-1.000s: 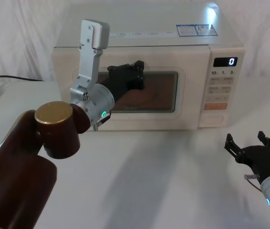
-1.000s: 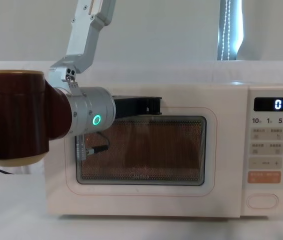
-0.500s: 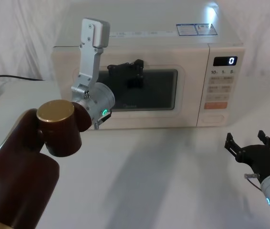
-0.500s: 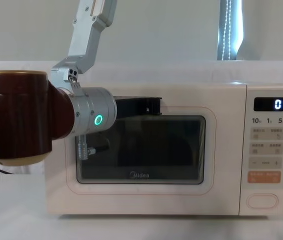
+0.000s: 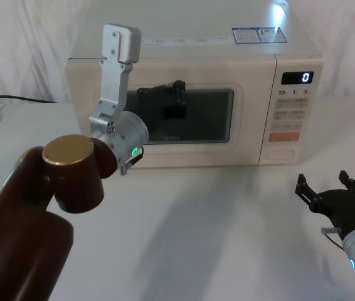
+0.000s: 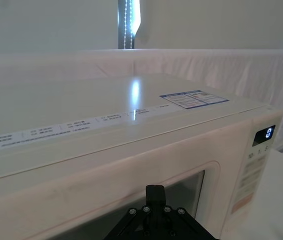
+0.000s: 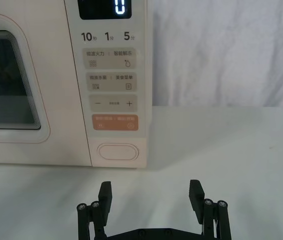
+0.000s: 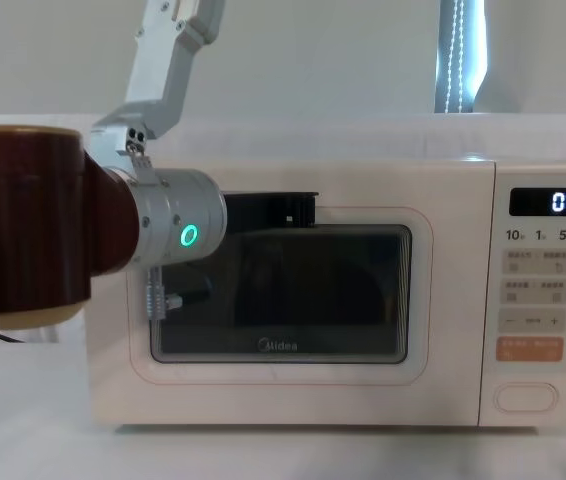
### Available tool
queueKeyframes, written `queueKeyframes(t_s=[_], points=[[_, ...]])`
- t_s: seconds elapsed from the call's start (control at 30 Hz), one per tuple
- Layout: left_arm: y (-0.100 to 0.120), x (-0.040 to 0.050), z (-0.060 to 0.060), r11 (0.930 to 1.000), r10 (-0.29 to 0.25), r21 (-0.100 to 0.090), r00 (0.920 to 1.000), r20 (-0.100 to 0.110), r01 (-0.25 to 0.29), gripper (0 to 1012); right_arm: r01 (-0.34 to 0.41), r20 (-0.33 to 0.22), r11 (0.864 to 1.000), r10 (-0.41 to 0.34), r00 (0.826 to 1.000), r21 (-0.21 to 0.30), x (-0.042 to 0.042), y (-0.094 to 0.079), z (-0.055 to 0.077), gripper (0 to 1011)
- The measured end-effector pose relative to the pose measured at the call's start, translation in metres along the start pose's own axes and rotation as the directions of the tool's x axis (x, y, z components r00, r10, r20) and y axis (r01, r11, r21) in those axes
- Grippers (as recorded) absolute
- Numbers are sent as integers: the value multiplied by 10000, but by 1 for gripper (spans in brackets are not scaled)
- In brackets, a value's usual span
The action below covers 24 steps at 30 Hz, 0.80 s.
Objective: Press the button to open the microwave door with one hand; close the microwave door with the other hand.
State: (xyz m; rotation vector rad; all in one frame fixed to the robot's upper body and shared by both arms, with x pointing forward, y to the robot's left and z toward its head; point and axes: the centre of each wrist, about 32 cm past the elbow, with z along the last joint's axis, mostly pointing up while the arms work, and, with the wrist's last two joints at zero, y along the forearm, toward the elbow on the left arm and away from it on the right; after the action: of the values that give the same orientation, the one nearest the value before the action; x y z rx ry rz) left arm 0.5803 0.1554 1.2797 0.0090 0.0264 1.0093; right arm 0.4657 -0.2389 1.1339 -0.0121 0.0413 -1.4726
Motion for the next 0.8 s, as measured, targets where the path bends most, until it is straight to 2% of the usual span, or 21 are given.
queueKeyframes(t_s=[0.2,0.33,0.53,0.67,0.8], points=[[177,-52,31,9996,257,95,9997,-58,-257,0,-1,0,10000,1,10000,0,0,0,0,1002],[320,-64,20,9986,533,46,9985,-91,-533,0,-1,0,10000,1,10000,0,0,0,0,1002],[619,-51,-69,9921,1253,-27,9921,-73,-1253,0,0,0,10000,0,10000,0,0,0,0,1002],[844,-26,-177,9826,1857,-69,9826,71,-1857,0,-1,-1,10000,1,10000,0,0,0,0,1002],[1110,19,-347,9694,2454,-83,9693,164,-2453,0,0,0,10000,0,10000,1,0,0,0,1002]])
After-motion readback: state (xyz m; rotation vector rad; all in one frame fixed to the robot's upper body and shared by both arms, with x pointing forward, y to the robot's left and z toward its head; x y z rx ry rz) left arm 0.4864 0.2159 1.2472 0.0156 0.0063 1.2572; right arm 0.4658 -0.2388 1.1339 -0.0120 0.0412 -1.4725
